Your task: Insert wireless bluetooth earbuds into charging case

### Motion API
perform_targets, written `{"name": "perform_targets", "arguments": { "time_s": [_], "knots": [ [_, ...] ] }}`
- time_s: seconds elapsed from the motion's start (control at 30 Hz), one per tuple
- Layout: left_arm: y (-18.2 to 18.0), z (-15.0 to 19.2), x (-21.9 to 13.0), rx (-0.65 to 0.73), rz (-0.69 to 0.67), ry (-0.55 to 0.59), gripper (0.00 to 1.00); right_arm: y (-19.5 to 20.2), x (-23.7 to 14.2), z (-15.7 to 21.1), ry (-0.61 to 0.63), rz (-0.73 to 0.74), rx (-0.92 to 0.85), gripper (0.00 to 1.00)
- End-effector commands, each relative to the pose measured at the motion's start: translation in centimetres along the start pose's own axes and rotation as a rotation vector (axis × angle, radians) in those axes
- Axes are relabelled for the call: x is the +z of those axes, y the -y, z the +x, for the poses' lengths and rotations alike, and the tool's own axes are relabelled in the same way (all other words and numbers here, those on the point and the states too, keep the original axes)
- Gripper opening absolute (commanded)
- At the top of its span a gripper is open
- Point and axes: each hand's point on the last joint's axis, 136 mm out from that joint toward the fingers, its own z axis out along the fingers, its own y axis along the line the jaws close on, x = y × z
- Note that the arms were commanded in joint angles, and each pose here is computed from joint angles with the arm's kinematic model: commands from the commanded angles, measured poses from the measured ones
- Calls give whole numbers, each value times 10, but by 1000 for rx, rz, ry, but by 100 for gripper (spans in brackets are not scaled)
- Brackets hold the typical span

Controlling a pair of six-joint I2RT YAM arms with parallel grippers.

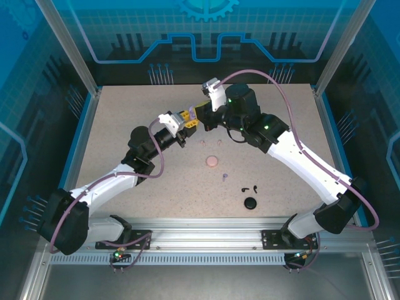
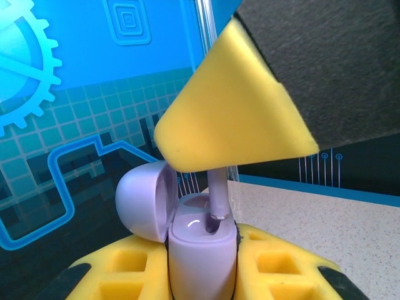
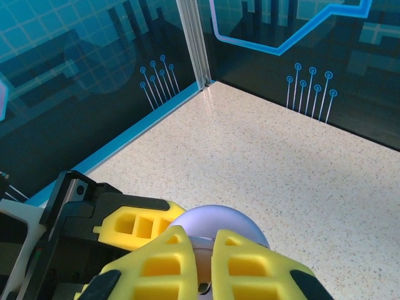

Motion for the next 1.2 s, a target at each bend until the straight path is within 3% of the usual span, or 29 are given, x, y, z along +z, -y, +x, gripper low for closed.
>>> {"name": "perform_targets", "arguments": {
  "time_s": [0.0,0.33,0.63,1.17],
  "knots": [
    [-3,-39,2,44,-10,99,0,-7,7,23,-73,3,-68,7],
    [-2,-36,2,41,-6,86,0,5,5,21,-63,70,-98,7],
    [-1,-36,3,42,1,87,0,9,-2,7,-14,46,-30,7],
    [-1,-40,4,36,3,92,0,-1,6,32,-82,-21,-56,4]
  ]
}}
